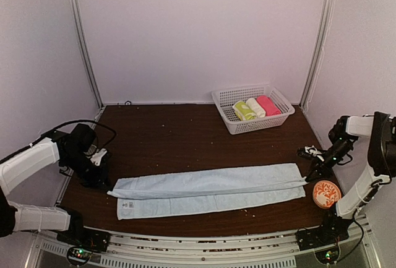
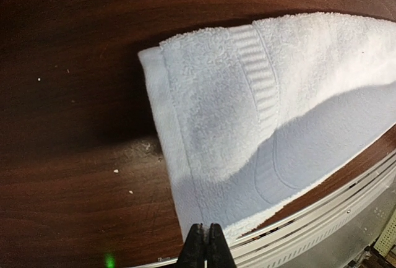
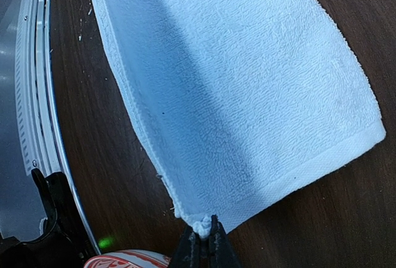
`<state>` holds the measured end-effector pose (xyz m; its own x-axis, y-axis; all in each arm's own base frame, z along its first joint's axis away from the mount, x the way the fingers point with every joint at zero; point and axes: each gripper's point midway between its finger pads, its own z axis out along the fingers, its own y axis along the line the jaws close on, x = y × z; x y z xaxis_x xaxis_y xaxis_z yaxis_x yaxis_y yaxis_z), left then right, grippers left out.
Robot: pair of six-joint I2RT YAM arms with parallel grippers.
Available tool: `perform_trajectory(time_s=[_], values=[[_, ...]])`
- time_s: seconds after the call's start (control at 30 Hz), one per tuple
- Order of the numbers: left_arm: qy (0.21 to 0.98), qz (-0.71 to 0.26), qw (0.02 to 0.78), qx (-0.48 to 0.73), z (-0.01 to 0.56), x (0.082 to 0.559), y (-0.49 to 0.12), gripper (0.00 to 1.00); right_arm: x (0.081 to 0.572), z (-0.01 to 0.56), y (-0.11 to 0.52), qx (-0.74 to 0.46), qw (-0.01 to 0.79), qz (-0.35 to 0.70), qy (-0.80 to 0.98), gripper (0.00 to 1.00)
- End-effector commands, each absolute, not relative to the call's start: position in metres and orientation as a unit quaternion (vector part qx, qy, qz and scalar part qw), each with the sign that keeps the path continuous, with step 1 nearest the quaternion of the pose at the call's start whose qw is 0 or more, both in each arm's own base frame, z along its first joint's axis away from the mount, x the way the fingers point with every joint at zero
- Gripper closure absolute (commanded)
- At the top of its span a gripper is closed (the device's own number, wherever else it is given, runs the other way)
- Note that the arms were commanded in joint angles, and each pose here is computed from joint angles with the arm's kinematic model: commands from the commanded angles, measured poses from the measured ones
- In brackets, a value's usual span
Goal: Roll the towels
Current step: Fold the towel at the center of the board.
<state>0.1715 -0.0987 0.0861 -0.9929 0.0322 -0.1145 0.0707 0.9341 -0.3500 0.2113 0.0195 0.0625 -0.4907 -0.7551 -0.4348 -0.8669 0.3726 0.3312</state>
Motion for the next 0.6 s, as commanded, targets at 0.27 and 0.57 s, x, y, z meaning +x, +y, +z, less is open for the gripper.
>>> perform_trajectory(time_s=[0.27, 0.57], values=[[0.981, -0.189, -0.003, 0.054, 0.072, 0.152, -0.113, 1.00, 0.195, 0.054, 0.014, -0.519, 0.078, 0.266, 0.809, 0.93], [0.985, -0.165, 0.010, 0.049, 0.081, 0.159, -0.106, 0.71, 0.185, 0.074, 0.019, -0.541, 0.076, 0.290, 0.786, 0.61]])
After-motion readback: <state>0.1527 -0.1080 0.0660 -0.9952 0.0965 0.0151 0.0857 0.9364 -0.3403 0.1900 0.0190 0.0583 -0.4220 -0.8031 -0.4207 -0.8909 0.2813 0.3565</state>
